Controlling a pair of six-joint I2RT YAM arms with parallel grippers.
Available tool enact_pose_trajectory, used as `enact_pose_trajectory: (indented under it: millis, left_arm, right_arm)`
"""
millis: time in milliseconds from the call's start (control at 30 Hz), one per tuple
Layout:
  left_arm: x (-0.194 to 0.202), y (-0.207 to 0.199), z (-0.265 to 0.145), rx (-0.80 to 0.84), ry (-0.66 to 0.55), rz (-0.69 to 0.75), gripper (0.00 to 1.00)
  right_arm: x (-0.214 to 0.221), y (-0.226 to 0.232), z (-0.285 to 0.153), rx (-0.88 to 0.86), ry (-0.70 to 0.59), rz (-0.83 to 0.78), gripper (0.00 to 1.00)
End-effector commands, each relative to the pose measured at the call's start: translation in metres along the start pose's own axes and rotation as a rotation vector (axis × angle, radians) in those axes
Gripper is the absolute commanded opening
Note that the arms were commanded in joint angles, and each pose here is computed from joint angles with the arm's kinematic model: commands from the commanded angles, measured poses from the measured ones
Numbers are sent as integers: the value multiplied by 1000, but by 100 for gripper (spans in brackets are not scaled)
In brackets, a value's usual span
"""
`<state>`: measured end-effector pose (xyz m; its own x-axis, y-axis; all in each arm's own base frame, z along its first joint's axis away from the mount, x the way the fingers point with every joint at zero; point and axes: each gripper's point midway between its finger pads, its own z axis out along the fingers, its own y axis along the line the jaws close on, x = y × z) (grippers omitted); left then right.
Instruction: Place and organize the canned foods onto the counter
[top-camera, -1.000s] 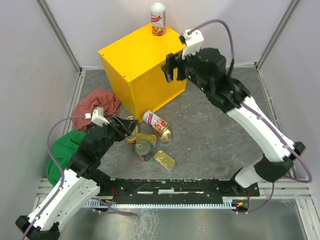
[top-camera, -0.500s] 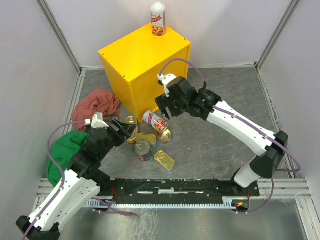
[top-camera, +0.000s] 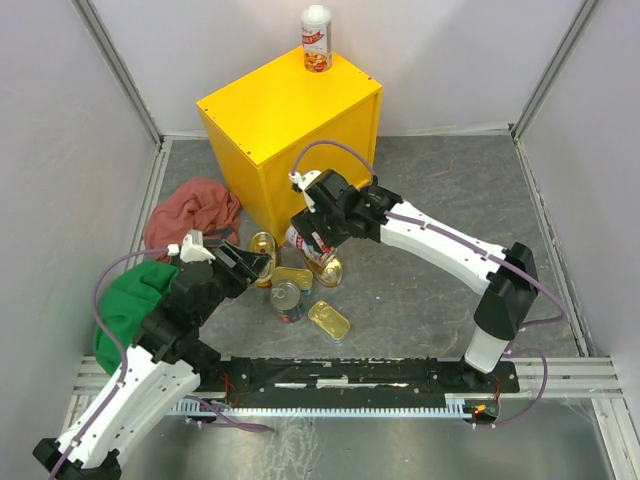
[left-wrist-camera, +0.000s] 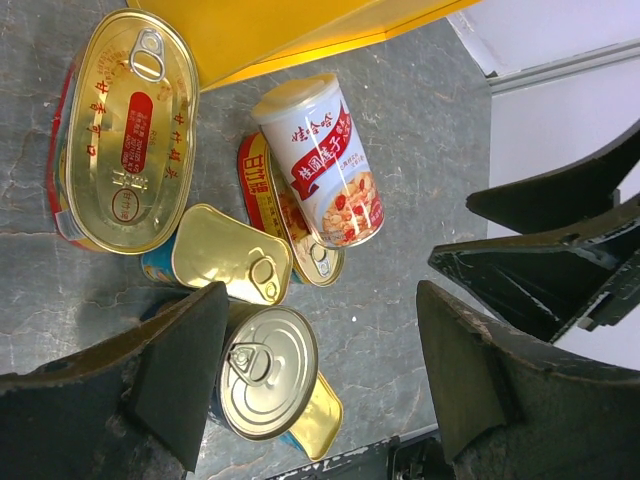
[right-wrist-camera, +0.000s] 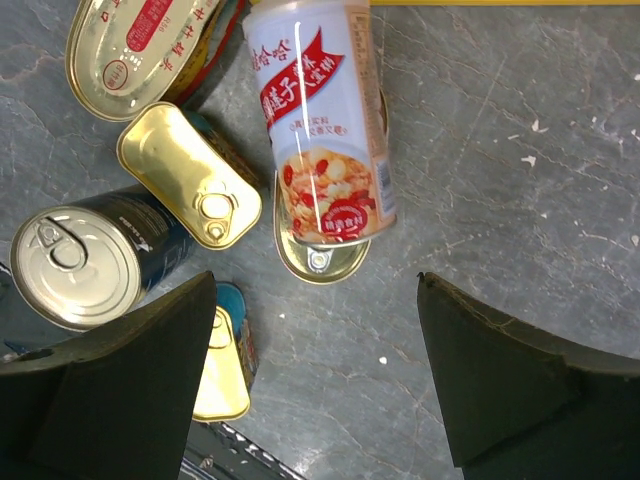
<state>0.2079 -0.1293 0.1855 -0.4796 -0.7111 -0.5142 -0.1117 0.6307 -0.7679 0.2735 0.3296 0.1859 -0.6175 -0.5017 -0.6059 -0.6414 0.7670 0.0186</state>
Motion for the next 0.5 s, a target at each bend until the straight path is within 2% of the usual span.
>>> enact_pose_trajectory:
  millis: [0, 467]
  left_arm:
    - [-4, -5, 0, 24, -22, -24, 82]
    - [-4, -12, -1, 60, -19, 10, 82]
  right_arm:
    - [-17, 13, 14, -20, -65, -31, 89]
    - [-11, 7, 67, 51, -61, -91, 90]
